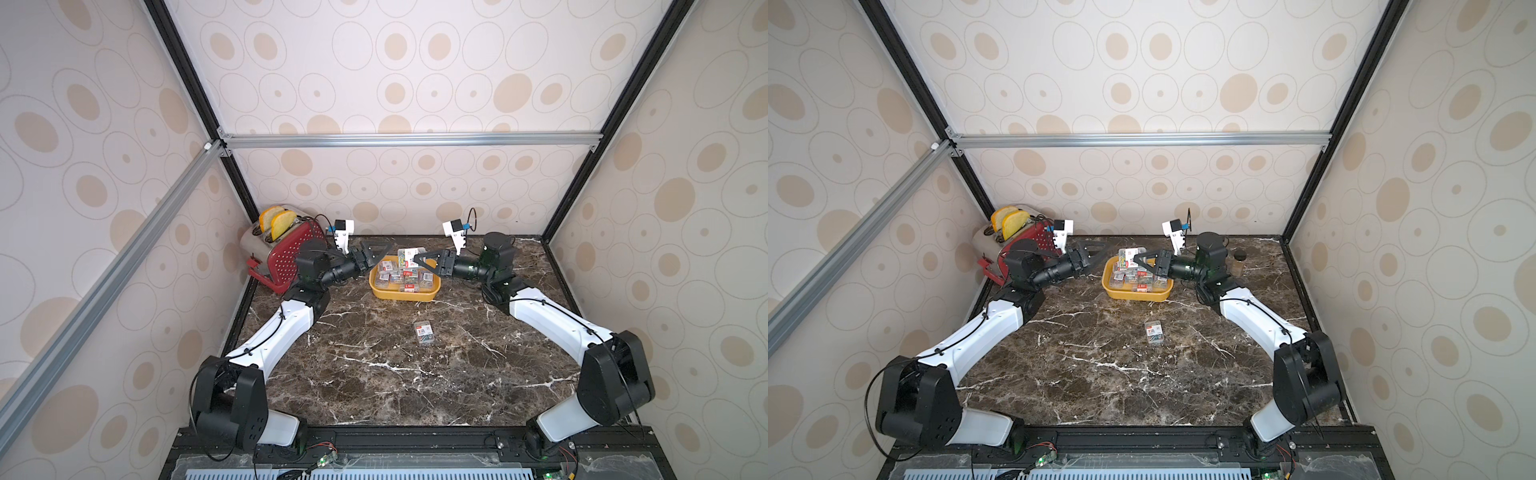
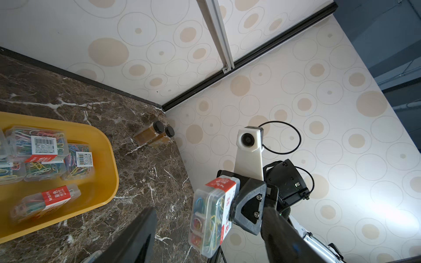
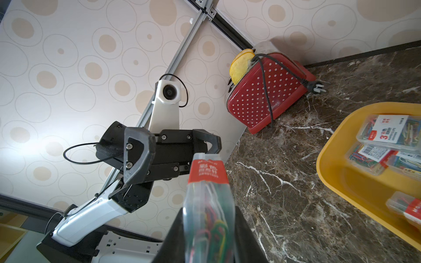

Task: Take the paper clips out of the storage box
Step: Place the boxed paper clips at the center of the board.

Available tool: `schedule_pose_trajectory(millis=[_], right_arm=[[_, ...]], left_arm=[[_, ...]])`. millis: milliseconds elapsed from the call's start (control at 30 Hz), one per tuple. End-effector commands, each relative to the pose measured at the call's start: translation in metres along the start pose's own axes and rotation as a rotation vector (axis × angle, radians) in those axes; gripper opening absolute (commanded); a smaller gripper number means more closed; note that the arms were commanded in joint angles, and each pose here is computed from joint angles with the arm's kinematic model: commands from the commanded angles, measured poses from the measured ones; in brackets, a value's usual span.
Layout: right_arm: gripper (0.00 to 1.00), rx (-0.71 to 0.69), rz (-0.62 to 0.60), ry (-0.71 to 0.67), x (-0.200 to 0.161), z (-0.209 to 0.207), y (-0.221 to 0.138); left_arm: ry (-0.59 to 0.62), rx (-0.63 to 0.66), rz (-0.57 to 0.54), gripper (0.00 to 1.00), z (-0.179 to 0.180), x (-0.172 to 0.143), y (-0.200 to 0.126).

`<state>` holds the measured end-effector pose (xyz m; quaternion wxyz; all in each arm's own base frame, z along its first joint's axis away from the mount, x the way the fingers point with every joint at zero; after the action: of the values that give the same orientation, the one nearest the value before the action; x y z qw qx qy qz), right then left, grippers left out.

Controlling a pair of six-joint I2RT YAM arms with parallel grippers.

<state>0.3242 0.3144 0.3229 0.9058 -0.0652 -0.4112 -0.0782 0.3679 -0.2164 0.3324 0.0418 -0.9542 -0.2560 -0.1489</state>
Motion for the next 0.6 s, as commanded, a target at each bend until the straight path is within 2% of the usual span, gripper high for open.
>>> schedule_pose_trajectory(millis=[0,567], right_arm=[[0.09,0.077,-0.041,-0.05,0.02,0.022,0.003],[0.09,0.127,-0.04,-0.029,0.024,0.023,0.017]], left_arm=[[0.033,-0.076,0.018,0.73,-0.02,-0.001,0.006],[0.021,-0.15,0.056,0.52,-0.03,-0.007,0.024]])
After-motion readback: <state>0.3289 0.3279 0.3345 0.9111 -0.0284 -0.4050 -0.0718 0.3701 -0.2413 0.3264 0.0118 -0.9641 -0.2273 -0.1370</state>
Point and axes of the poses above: each gripper's point midway between its finger pads, its own y axis out along the fingers, its own z axis along the line the jaws close on, x = y × z, the point moved 2 cm from there along -y, back along the fingers, and after that the axes turned 12 degrees about -y, right-handed, at the moved point
